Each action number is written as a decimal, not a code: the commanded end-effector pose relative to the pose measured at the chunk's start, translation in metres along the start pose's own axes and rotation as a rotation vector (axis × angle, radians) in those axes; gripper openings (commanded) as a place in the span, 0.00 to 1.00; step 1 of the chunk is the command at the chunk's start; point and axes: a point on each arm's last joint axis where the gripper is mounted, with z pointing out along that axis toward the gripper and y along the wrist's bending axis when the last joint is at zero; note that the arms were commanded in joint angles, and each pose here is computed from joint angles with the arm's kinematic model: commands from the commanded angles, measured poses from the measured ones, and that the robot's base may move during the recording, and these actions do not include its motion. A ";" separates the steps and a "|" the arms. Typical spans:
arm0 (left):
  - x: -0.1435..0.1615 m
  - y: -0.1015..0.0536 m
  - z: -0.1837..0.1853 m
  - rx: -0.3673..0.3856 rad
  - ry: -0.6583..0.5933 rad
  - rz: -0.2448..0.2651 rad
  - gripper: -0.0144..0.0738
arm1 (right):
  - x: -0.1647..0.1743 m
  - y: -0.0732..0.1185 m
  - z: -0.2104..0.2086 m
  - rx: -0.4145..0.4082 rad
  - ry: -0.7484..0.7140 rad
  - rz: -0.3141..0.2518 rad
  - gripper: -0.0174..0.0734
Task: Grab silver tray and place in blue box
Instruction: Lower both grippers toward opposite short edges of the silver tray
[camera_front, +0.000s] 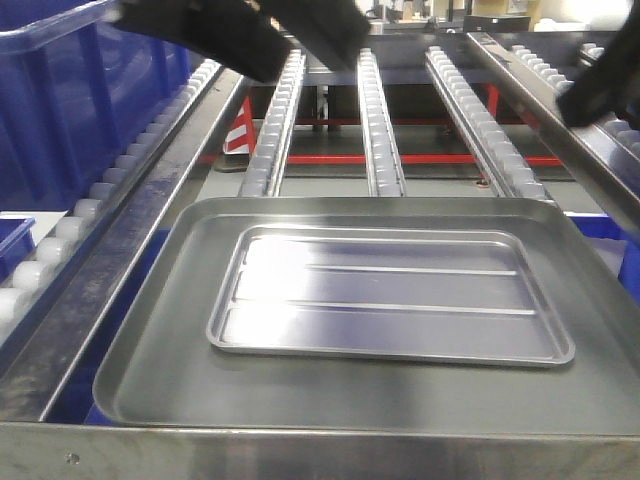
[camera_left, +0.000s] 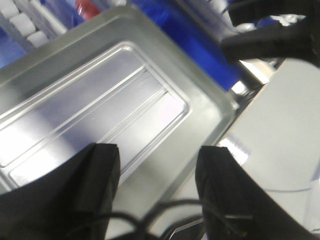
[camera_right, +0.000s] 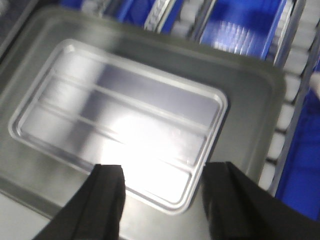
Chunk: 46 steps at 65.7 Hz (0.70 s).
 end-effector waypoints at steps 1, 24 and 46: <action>-0.024 0.001 -0.004 -0.050 -0.051 -0.017 0.46 | -0.017 0.002 0.001 -0.006 -0.059 0.022 0.70; -0.029 0.042 0.048 -0.495 0.226 -0.367 0.46 | -0.050 -0.017 0.039 0.078 0.141 0.186 0.70; -0.014 0.077 0.075 -0.507 0.291 -0.563 0.46 | -0.053 -0.023 0.086 0.101 0.263 0.224 0.70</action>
